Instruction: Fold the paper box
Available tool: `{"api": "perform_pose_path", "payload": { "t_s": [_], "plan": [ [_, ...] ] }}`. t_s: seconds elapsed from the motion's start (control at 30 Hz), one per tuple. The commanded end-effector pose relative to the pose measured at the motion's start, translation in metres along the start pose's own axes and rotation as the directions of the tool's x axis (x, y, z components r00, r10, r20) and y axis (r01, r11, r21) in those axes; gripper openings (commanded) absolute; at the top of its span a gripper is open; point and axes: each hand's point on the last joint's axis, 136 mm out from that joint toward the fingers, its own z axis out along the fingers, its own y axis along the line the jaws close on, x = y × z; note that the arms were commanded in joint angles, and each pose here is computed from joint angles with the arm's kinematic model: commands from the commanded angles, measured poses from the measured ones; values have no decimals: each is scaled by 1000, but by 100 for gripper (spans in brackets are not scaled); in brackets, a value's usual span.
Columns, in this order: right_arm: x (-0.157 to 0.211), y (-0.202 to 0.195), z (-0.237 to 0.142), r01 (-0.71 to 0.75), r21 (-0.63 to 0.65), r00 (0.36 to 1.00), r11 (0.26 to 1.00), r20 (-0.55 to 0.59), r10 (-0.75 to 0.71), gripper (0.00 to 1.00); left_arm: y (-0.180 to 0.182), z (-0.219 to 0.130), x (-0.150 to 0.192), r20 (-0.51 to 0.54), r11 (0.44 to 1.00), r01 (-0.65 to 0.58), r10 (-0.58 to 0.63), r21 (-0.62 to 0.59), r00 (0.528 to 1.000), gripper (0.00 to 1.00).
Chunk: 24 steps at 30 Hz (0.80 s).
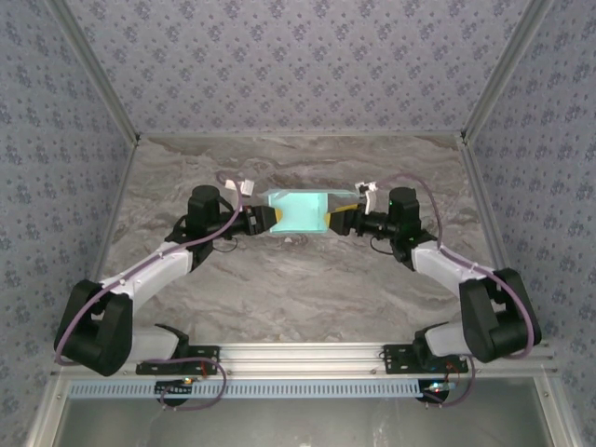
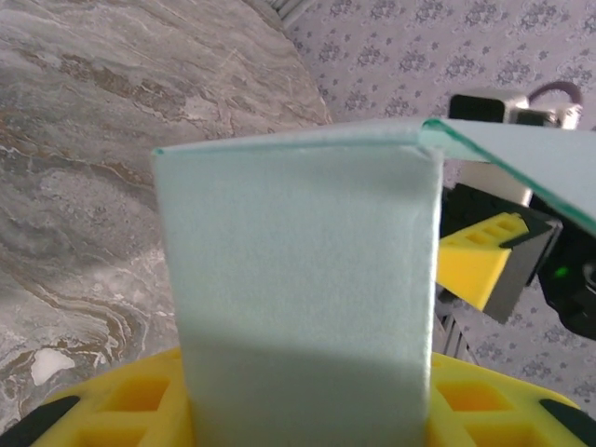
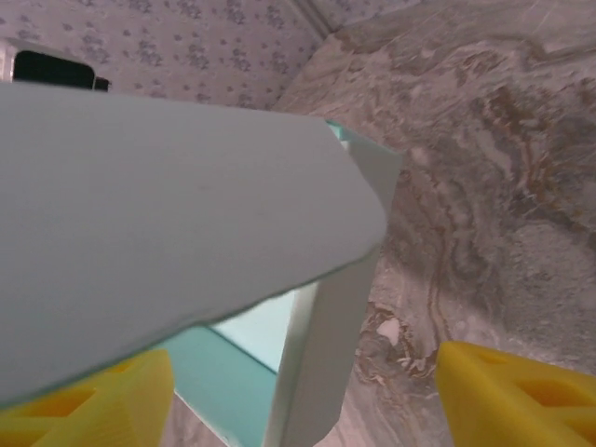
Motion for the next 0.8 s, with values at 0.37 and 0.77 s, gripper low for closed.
{"api": "perform_pose_path", "payload": {
  "t_s": [0.37, 0.77],
  "plan": [
    [13, -10, 20, 96, 88, 984, 992, -156, -81, 72, -23, -8, -14, 4, 992, -122, 122, 35, 993, 38],
    [15, -45, 31, 154, 527, 986, 836, -142, -92, 53, 5, -9, -20, 46, 984, -99, 107, -149, 993, 38]
  ]
}}
